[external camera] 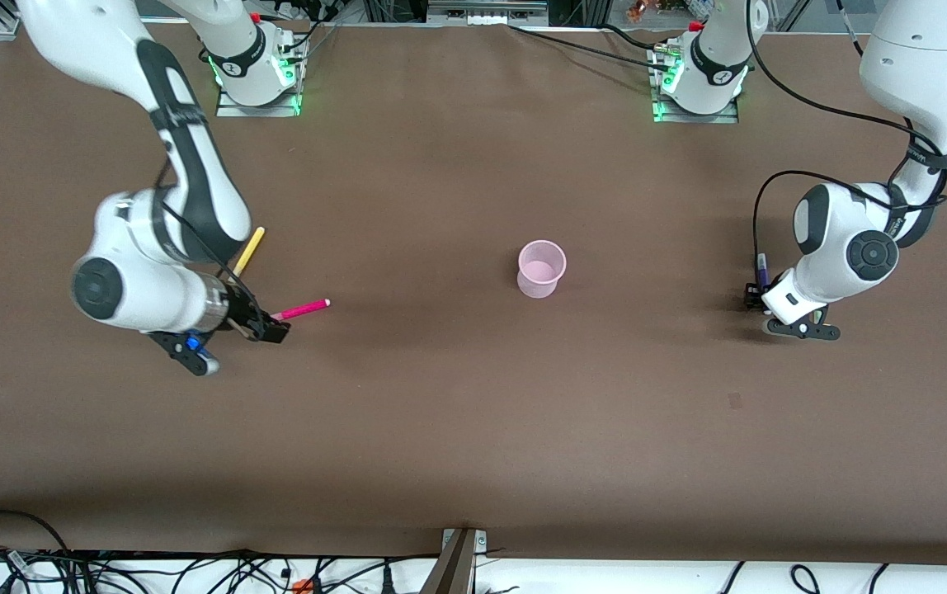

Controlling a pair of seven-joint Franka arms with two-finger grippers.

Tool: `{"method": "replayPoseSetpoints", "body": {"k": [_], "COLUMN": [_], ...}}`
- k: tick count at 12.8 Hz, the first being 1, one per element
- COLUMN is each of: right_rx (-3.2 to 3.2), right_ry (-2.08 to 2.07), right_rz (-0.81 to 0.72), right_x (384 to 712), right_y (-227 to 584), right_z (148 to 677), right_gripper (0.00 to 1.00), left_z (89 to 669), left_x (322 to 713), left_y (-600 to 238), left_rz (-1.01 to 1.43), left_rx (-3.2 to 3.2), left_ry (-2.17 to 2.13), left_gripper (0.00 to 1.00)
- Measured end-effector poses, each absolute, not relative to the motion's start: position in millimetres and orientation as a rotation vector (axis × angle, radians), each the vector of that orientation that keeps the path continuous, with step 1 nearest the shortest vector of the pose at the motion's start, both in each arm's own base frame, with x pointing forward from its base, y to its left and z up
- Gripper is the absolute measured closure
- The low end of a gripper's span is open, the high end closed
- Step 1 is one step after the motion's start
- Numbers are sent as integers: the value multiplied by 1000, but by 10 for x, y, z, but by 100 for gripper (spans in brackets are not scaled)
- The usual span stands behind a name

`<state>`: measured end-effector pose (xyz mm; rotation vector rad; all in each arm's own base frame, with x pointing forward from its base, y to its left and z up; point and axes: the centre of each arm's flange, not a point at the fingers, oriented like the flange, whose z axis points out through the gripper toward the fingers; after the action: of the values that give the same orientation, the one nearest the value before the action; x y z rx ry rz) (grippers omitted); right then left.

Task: Organize pens into pink holder with both arms
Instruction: 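Carry the blue marker to the cup while the right gripper reaches the pink marker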

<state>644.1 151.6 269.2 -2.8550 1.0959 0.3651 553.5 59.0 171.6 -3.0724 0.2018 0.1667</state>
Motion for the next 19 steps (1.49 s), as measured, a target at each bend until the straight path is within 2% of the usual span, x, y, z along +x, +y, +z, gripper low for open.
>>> {"method": "replayPoseSetpoints", "body": {"k": [1,2,7,10,15,19], "right_rx": [-2836,-2817,-2710,-2697,-2717,-2721], "right_ry": [1190,1270,1454,1472,1479,1482], "right_rz": [377,377,409,436,527,544], "right_x": [6414,6389,6339,6316,6240,6220], "right_y": [1642,1765,1953,1955,1938,1932], "right_z": [2526,2399,1861,1761,1739,1727], "right_gripper": [5,5,7,13,12,17], "left_z": [1721,1723,1835,2371,2963,3130], "left_x": [5541,5544,5629,5935,6113,6025], "left_y": [590,595,592,260,-551,-1590], "left_rz": [164,164,179,220,29,-196], "left_rx": [-3072,-3071,-3067,-3122,-3515,-3592], "left_ry": [204,204,206,267,841,1489], "left_gripper": [79,82,81,82,82,82]}}
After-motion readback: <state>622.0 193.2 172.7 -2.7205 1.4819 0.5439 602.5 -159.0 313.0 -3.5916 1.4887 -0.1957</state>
